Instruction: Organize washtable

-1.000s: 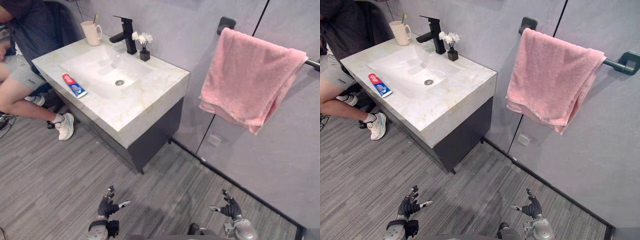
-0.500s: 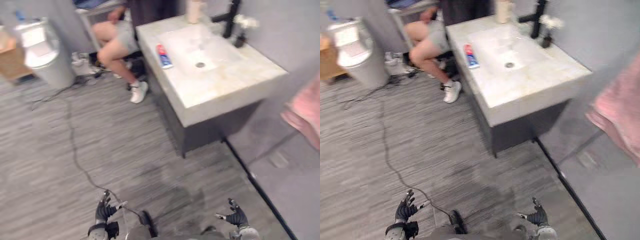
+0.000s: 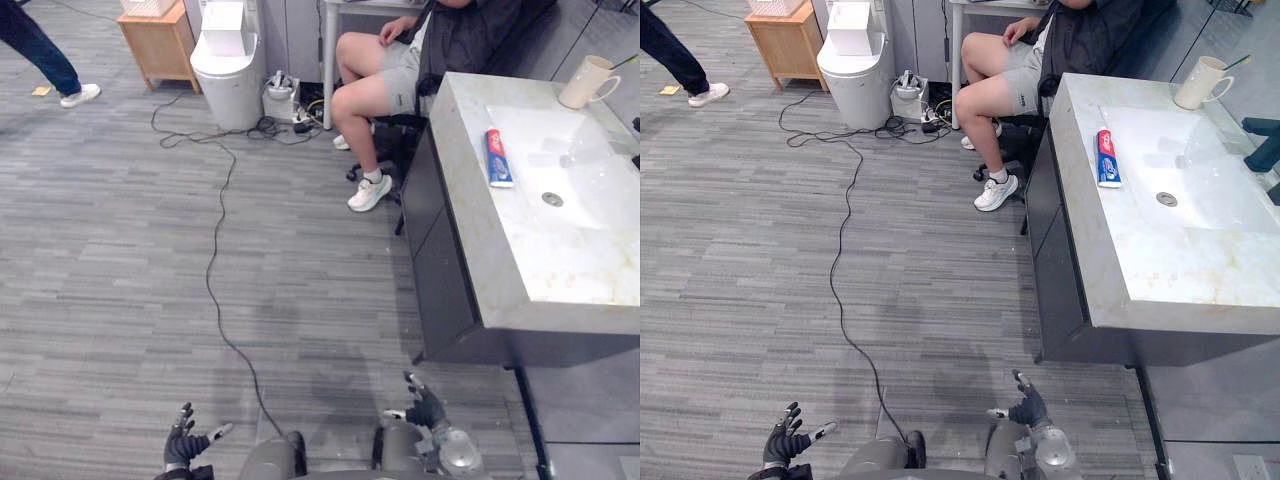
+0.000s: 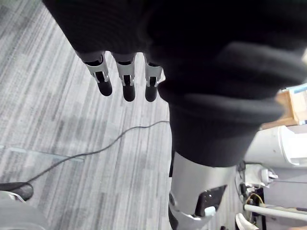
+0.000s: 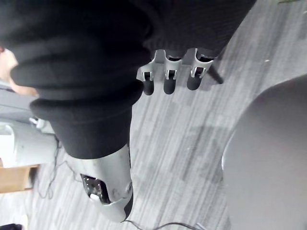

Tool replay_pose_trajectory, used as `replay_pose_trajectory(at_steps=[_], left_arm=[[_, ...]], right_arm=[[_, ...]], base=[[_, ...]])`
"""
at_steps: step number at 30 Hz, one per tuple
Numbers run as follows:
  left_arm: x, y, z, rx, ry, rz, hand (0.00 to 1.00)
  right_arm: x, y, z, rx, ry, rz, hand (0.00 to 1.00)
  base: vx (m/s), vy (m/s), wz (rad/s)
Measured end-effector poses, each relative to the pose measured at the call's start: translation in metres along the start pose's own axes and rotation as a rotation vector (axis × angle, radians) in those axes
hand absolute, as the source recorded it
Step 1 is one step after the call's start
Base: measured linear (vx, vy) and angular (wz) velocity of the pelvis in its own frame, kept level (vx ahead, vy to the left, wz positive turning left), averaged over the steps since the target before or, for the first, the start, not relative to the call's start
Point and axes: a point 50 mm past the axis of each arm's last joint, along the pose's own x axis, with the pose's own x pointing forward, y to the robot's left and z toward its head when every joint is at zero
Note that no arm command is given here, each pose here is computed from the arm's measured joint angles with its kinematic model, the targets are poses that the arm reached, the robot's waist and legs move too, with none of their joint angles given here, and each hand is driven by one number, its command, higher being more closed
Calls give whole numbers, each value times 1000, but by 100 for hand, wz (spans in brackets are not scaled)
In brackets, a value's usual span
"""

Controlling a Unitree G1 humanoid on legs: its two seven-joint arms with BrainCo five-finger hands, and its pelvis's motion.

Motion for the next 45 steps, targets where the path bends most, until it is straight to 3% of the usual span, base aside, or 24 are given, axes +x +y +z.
replay_pose_trajectory(at_steps=[8,16,23,27,34,37,45], left_arm=[[9,-34,18,-27,-56,-92,0],[5,-40,30,-56,-120,-103,0],[0,-49,24,-53,-101,-127,0],[3,-40,31,-20,-129,-119,0],[11,-36,44,9,-166,-121,0],[15,-22,38,25,-129,-87,0],[15,-28,29,-3,-82,-84,0]], right_arm=[[-5,2,7,-5,-39,3,0],[-10,13,7,3,-50,24,0],[-16,6,-6,22,-3,-10,0],[-21,23,-10,72,20,10,0],[-1,19,8,52,-15,18,0],[6,11,8,60,1,-9,0],[-8,-35,-27,49,121,-150,0]], base=[[465,-167,40],[489,-103,-52],[459,282,-120],[541,373,-126],[282,219,-149],[235,77,-136],[275,-59,-127]])
